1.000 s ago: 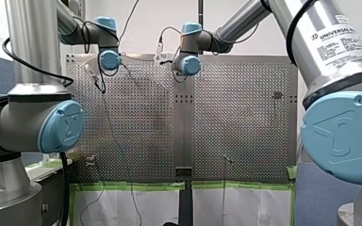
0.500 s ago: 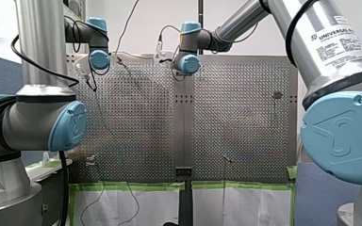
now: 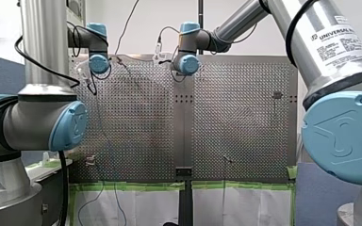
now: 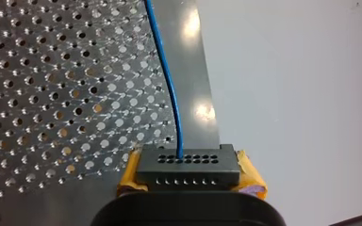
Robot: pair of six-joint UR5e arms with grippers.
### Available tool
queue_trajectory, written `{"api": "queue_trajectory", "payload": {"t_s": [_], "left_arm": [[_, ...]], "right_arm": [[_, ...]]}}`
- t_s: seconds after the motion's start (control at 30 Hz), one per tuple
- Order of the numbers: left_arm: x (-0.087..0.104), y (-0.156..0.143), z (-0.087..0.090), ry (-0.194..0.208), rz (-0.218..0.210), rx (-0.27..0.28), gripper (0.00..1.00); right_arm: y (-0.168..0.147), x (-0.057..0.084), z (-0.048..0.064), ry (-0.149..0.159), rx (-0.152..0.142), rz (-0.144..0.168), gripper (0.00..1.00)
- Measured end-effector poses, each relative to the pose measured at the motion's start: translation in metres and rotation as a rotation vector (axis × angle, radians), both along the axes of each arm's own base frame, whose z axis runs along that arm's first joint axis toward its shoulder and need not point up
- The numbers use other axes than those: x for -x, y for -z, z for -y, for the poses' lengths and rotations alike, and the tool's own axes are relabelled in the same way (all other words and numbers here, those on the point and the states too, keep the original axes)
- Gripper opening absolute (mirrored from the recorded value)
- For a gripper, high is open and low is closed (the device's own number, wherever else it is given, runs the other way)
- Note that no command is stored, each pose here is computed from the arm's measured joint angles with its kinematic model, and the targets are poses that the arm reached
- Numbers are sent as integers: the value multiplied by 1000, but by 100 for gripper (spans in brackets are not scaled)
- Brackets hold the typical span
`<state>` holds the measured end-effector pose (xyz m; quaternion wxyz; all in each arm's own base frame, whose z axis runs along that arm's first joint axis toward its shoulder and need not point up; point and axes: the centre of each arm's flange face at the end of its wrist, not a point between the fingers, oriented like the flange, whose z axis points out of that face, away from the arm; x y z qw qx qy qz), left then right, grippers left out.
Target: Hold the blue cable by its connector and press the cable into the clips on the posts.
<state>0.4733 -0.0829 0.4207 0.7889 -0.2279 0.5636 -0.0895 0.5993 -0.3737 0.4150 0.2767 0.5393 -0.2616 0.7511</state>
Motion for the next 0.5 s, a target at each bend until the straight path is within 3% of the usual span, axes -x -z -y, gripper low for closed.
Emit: {"api": "queue_trajectory", "payload": {"t_s": [0.5], "left_arm": [[-16, 7, -11, 13, 2, 6, 0]], "right_arm": [[19, 3, 14, 33, -25, -21, 0]]}}
